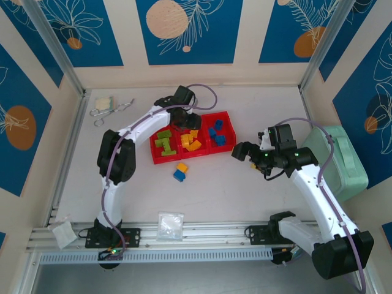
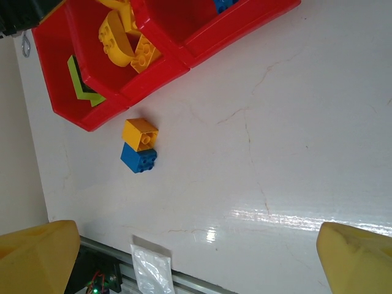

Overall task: Sort the legos into containers by color
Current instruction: Place the lego in the container, then pick up the lego from the center of the table.

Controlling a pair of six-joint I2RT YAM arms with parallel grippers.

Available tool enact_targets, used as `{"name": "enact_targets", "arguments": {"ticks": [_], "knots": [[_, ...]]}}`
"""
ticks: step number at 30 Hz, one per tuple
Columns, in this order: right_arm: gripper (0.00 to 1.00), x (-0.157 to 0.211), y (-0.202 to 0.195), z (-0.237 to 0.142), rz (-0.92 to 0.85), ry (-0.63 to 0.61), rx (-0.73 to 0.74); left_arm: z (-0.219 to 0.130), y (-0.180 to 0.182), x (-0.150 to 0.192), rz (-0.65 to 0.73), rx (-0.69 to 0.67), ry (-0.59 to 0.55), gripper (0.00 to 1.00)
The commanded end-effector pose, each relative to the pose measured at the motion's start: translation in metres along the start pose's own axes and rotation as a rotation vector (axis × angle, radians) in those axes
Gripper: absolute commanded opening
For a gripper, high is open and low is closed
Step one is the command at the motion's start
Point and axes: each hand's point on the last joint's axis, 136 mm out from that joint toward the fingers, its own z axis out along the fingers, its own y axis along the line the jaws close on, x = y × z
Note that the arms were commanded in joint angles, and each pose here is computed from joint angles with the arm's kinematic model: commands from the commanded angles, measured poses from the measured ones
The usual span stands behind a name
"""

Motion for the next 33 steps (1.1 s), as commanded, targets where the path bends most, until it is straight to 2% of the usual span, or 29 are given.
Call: {"name": "enact_targets", "arguments": {"ticks": [1, 7, 11, 18, 22, 26, 33], "knots": [[1.0, 0.002, 0.003, -0.004, 0.001, -0.009, -0.01, -0.034, -0.004, -0.009, 0.02, 0.009, -0.048, 0.52], [1.0, 0.003, 0.003, -0.002, 0.006, -0.004, -0.019, -0.067, -0.007, -0.008, 0.024, 0.012, -0.102, 0.6], [1.0, 0.004, 0.004, -0.001, 0.004, -0.003, -0.022, -0.096, -0.009, 0.008, 0.037, 0.037, -0.145, 0.69], [1.0, 0.004, 0.006, 0.009, 0.012, 0.017, -0.033, -0.122, 0.001, 0.084, 0.015, 0.047, -0.126, 0.9], [1.0, 0.002, 0.014, 0.017, -0.007, 0.037, -0.033, -0.128, 0.011, 0.137, -0.001, 0.054, -0.062, 0.99], [1.0, -0.002, 0.024, 0.026, -0.031, 0.053, -0.036, -0.127, 0.013, 0.177, 0.03, 0.05, 0.009, 0.99], [1.0, -0.004, 0.043, 0.04, -0.077, 0.081, -0.032, -0.114, 0.008, 0.2, 0.082, 0.034, 0.087, 0.99]]}}
